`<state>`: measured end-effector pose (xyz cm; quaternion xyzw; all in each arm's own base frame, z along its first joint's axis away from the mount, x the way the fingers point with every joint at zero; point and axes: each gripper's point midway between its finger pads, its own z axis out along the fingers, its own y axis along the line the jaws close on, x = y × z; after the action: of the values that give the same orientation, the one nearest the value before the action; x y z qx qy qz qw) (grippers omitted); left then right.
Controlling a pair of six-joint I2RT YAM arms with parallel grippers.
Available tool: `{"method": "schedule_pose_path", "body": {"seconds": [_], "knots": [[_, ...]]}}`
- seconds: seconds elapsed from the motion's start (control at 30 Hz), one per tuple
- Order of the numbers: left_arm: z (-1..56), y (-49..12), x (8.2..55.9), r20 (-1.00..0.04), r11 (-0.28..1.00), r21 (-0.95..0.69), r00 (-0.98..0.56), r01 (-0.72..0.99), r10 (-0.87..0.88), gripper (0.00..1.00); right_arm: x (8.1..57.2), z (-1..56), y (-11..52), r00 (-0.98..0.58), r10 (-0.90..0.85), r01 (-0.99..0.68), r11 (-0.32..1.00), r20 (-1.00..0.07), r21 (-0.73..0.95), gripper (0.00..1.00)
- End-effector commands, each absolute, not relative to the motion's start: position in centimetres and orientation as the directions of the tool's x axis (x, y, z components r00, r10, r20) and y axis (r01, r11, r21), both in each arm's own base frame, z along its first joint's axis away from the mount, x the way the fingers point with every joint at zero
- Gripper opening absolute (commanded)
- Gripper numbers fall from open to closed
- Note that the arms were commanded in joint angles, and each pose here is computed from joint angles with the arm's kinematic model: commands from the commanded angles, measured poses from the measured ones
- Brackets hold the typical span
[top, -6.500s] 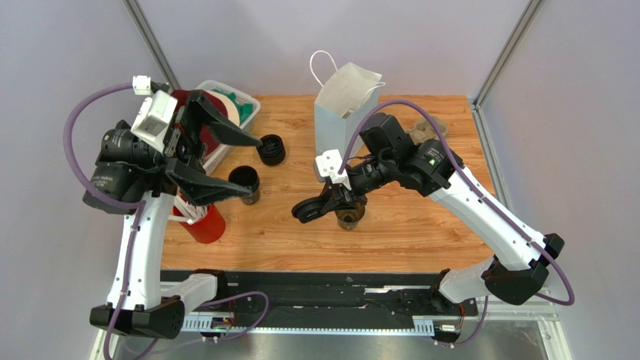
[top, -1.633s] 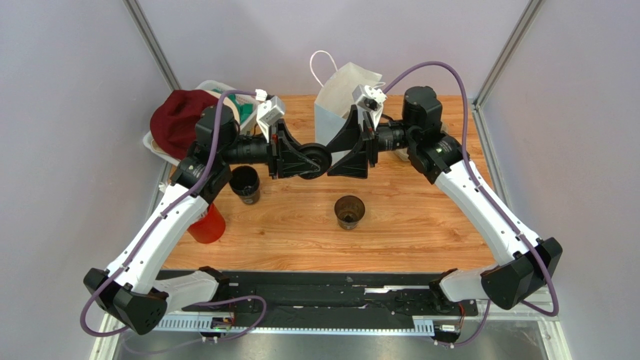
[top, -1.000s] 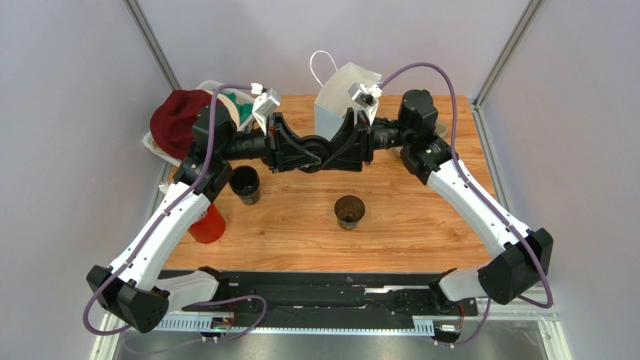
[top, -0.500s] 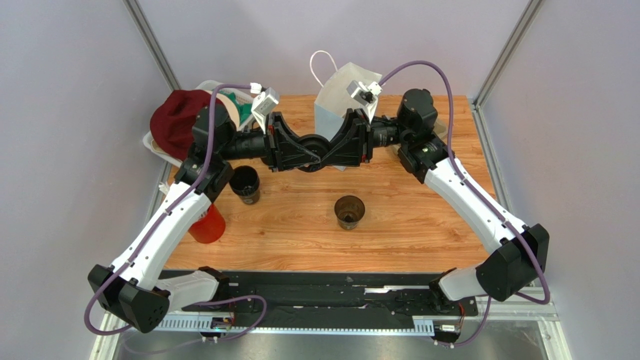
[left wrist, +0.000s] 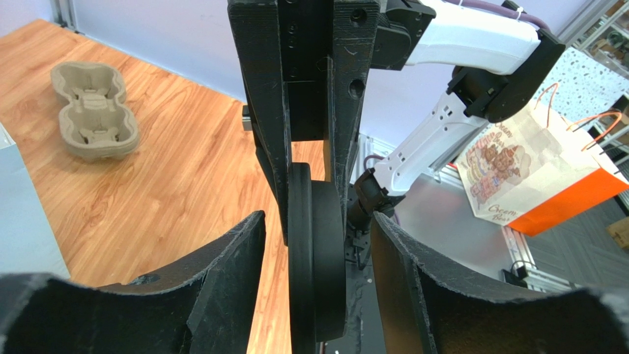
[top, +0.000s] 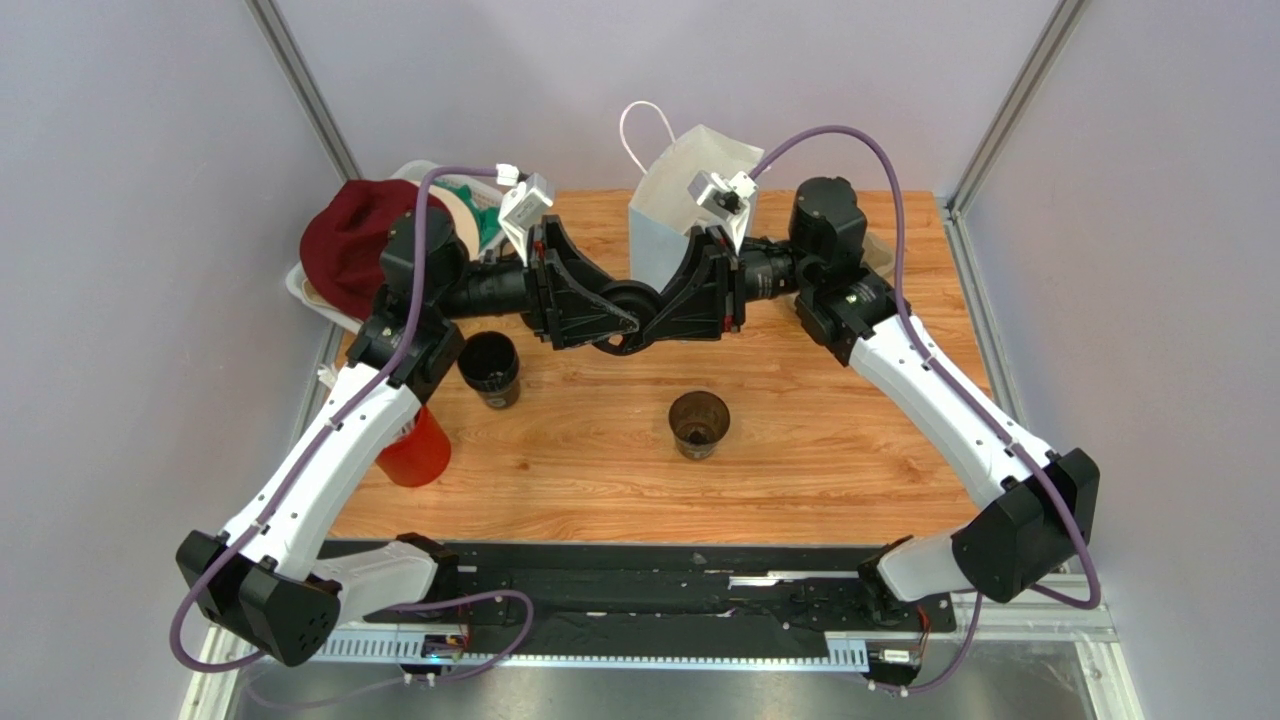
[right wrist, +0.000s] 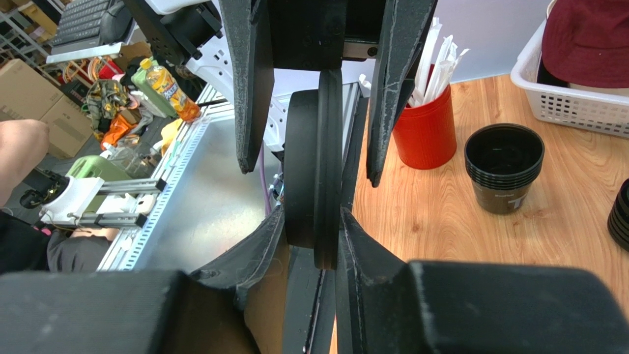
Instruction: Pack the takeout coffee
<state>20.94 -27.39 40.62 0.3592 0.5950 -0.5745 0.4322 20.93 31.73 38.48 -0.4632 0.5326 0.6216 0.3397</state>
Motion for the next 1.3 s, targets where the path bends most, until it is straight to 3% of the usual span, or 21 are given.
{"method": "schedule_pose_path", "body": {"seconds": [0.0,0.7,0.9,1.13,1.17,1.27], "knots": [[40.8,-27.1,20.3,-0.94,0.063,-0.339,-0.336,0.939,-0.058,0.65,19.7,39.8,31.5,-0.268,-0.084,-0.93,-0.238,-0.96,0.28,0.15],[39.0,-27.3,20.3,-0.935,0.049,-0.355,-0.355,0.933,-0.01,0.66,19.2,38.5,32.9,-0.234,-0.141,-0.937,-0.232,-0.962,0.261,0.17],[38.6,-27.2,20.3,-0.937,0.056,-0.35,-0.35,0.935,-0.007,0.57,19.4,38.1,33.1,-0.214,-0.146,-0.943,-0.227,-0.966,0.243,0.17],[38.6,-27.1,20.3,-0.94,0.066,-0.342,-0.342,0.938,-0.012,0.38,19.3,37.9,33.2,-0.205,-0.152,-0.945,-0.227,-0.967,0.237,0.18],[38.6,-27.1,20.3,-0.94,0.068,-0.342,-0.341,0.937,-0.013,0.37,19.2,37.9,33.2,-0.2,-0.151,-0.946,-0.228,-0.968,0.231,0.2],[38.6,-27.0,20.7,-0.939,0.094,-0.345,-0.344,0.934,-0.024,0.32,19.5,37.6,33.0,-0.182,-0.165,-0.957,-0.196,-0.969,0.214,0.38]]}}
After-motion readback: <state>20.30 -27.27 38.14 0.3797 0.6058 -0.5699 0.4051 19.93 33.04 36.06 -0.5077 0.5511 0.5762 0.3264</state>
